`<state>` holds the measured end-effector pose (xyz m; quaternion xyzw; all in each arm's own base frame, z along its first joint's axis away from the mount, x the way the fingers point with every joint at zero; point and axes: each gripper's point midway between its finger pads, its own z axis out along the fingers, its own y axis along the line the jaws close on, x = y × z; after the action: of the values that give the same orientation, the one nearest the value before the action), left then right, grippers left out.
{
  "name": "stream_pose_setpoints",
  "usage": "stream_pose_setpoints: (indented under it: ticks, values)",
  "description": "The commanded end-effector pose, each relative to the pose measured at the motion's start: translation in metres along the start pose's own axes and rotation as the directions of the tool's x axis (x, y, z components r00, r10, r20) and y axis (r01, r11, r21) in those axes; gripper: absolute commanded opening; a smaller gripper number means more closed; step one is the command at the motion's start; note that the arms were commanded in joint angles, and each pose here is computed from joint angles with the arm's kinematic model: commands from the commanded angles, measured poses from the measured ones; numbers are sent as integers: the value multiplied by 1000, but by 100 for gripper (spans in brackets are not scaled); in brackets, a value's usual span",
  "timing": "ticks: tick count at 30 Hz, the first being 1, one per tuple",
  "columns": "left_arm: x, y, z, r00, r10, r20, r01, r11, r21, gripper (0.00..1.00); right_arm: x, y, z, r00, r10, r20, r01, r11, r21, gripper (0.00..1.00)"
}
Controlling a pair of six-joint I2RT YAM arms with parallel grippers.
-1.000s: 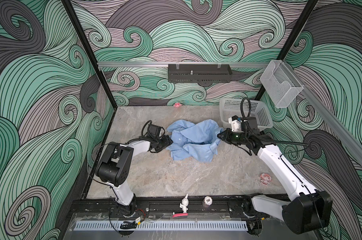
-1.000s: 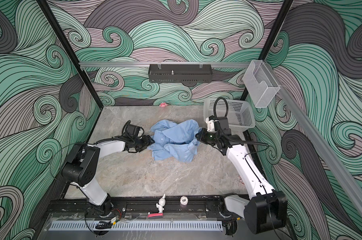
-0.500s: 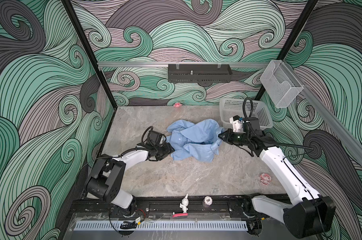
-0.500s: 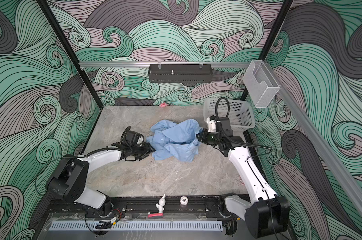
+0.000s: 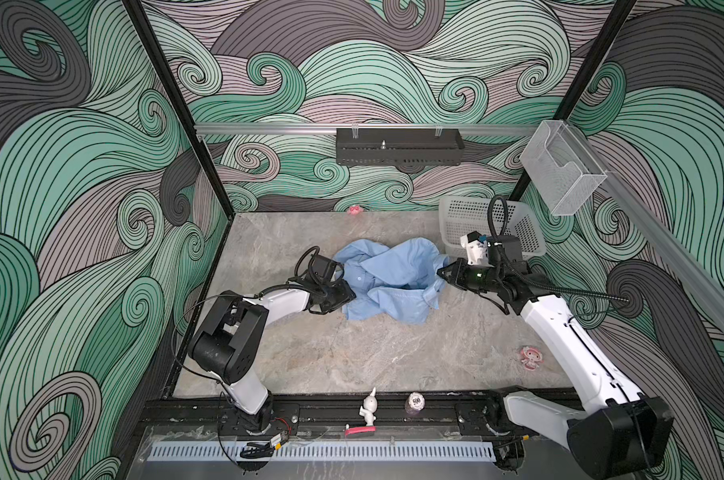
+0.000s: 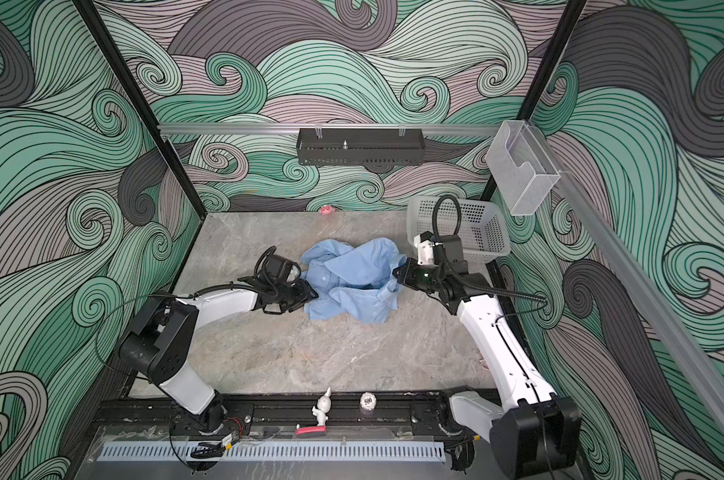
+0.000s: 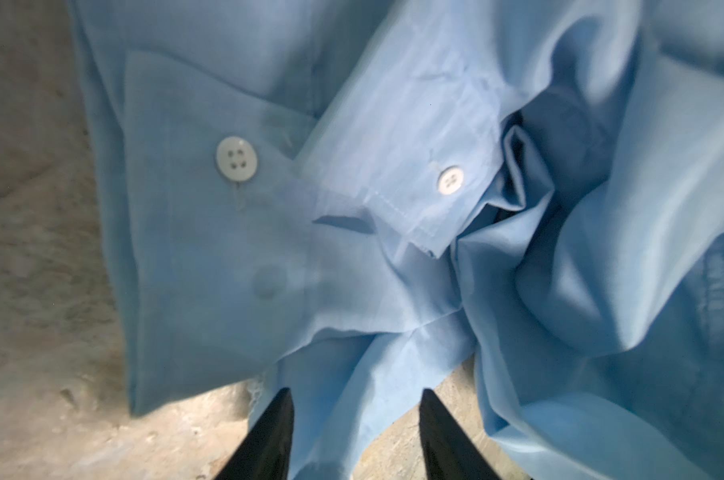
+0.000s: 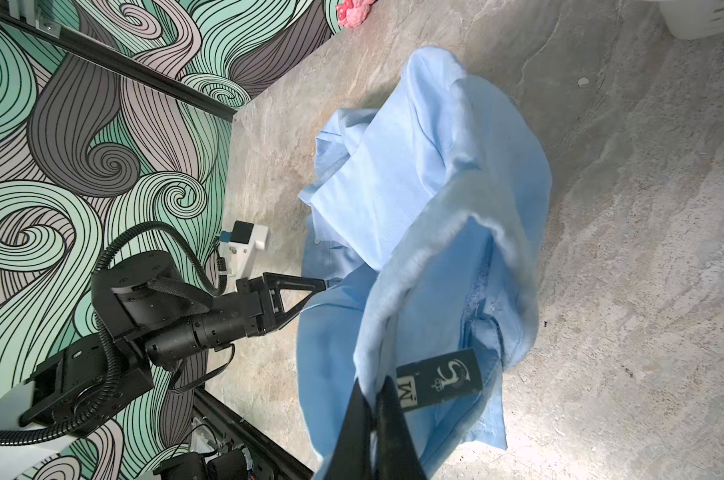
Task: Fold and stack the long sleeve shirts
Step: 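Grasp the shirt cuff with the left gripper while the right gripper holds the hem, then pull the shirt apart with both grippers to spread it on the table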
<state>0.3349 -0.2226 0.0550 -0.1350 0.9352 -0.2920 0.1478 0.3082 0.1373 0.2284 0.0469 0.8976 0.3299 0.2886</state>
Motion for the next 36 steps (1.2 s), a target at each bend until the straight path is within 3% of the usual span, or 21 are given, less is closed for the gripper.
stream_pose_setpoints:
  ticks: [1, 5, 10, 13, 16, 20, 23, 27, 29, 32, 34, 36]
  values:
    - [3, 7, 9, 999, 29, -33, -30, 999, -41, 42, 2, 0, -5, 1000, -18, 2, 18, 1000, -2, 0]
    - [9, 6, 12, 997, 41, -71, -43, 998, -33, 39, 1, -1, -5, 1000, -14, 3, 14, 1000, -1, 0]
    - [13, 8, 11, 992, 67, -103, -72, 996, -45, 48, -1, -1, -6, 1000, -16, 10, 16, 1000, 2, 0]
    - [16, 8, 12, 990, 82, -117, -88, 995, -48, 48, 0, -2, -5, 1000, -16, 7, 15, 1000, 3, 0]
    - [15, 8, 14, 988, 91, -123, -97, 994, -45, 37, 0, -2, -5, 1000, -17, 8, 17, 1000, 4, 0]
    - [5, 0, 4, 988, 132, -85, -137, 989, -49, 4, -2, -1, -7, 1000, -15, 14, 15, 1000, 2, 0]
    - [-20, -2, -31, 988, 157, 9, -155, 983, -101, 0, -7, 4, -10, 999, -16, 27, 17, 1000, -12, 0]
    - [-78, 16, -134, 969, 78, 233, -49, 991, -128, 0, -21, 21, -16, 998, -10, 68, 15, 997, -78, 1]
    - [-103, 34, -196, 918, 45, 394, 20, 987, -161, 0, -28, 28, -18, 996, -2, 85, 10, 995, -104, 2]
    - [-123, 51, -279, 787, 104, 608, 63, 967, -246, 0, -35, 27, -14, 995, 9, 103, 3, 993, -117, 2]
    - [-123, 60, -304, 760, 111, 640, 91, 957, -274, 0, -36, 17, -7, 995, 25, 99, -15, 995, -97, 1]
    - [-120, 73, -303, 774, 86, 627, 124, 951, -284, 0, -34, 1, 2, 995, 39, 94, -33, 997, -64, 1]
